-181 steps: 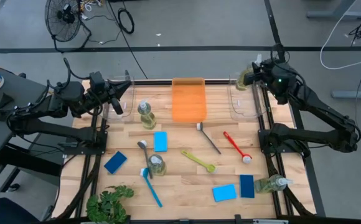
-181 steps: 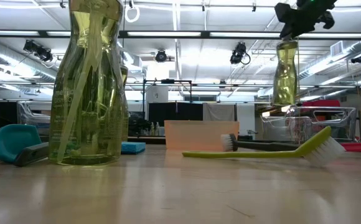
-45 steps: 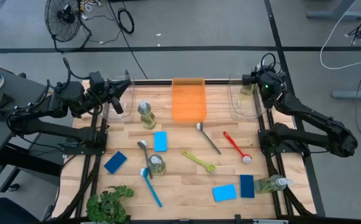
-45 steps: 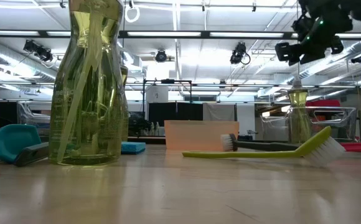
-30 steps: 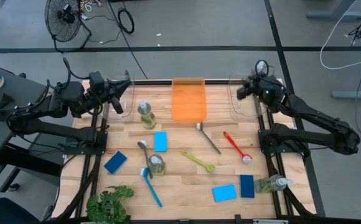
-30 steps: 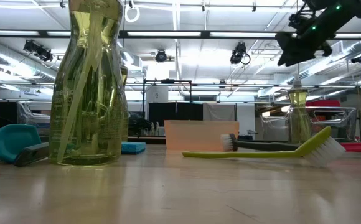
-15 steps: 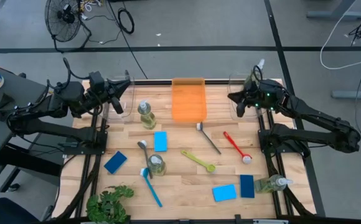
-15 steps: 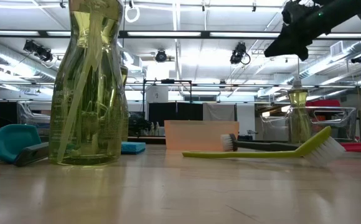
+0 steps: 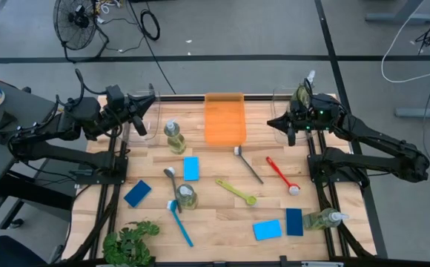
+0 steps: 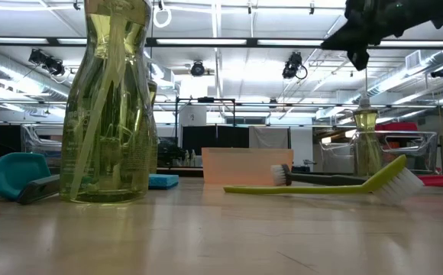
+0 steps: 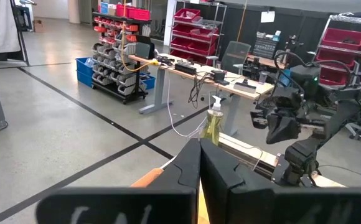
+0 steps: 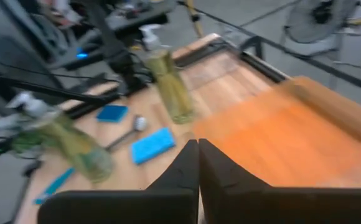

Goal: Pick & Place Kitchen Sink Supplies
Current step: Put the yellow dish soap into the right transparent bin

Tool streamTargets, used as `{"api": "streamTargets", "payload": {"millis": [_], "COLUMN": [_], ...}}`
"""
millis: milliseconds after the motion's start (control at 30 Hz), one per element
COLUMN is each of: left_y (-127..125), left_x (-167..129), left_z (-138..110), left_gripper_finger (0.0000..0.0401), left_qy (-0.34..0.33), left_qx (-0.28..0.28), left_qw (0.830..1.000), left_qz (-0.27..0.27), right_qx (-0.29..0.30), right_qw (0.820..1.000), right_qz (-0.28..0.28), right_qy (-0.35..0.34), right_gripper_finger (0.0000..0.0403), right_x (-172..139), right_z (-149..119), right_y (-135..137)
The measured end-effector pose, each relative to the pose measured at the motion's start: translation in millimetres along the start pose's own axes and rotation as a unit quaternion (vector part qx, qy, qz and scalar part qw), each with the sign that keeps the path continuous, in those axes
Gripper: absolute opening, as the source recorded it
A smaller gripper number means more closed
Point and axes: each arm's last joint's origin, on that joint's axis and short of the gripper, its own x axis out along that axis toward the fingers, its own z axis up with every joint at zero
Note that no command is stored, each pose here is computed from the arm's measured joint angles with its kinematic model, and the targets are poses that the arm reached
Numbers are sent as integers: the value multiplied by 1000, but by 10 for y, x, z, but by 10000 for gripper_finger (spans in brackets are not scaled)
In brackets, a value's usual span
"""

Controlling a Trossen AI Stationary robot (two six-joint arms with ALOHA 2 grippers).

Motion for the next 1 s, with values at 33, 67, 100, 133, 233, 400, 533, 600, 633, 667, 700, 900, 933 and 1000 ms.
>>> {"api": "streamTargets", "payload": {"millis": [33,67,100,133,233,400,533,600,633,667,700,900,933,1000], "left_y": [0,0,0,0,0,0,-5,-8,-9,-10,-12,-16,-16,-16], "left_x": [1,1,0,0,0,1,0,0,0,0,0,0,0,0], "left_z": [0,0,0,0,0,0,-1,-2,-2,-2,-3,-4,-3,-4], "left_gripper_finger": [12,12,12,12,12,12,12,12,12,12,12,12,12,12], "left_qy": [0,0,0,0,0,0,2,3,3,4,4,6,6,6], "left_qx": [0,0,0,0,0,0,0,0,0,0,0,0,-1,0], "left_qw": [1000,1000,1000,1000,1000,1000,1000,1000,1000,1000,1000,1000,1000,1000], "left_qz": [0,0,0,0,0,0,-8,-13,-15,-18,-21,-28,-28,-28], "right_qx": [2,6,11,15,30,51,55,50,47,43,39,19,15,14], "right_qw": [1000,1000,999,999,995,988,983,980,979,977,975,962,958,952], "right_qz": [12,25,35,49,87,136,166,181,188,196,204,258,271,295], "right_qy": [-2,-4,-8,-12,-23,-43,-54,-60,-63,-68,-73,-91,-91,-86], "right_gripper_finger": [2,2,2,2,1,1,1,0,0,0,0,0,0,0], "right_x": [3,6,9,10,16,19,-50,-102,-130,-162,-198,-373,-400,-439], "right_z": [8,15,24,36,70,127,255,331,373,417,464,654,676,704], "right_y": [16,33,51,71,135,246,376,448,485,521,560,745,771,814]}}
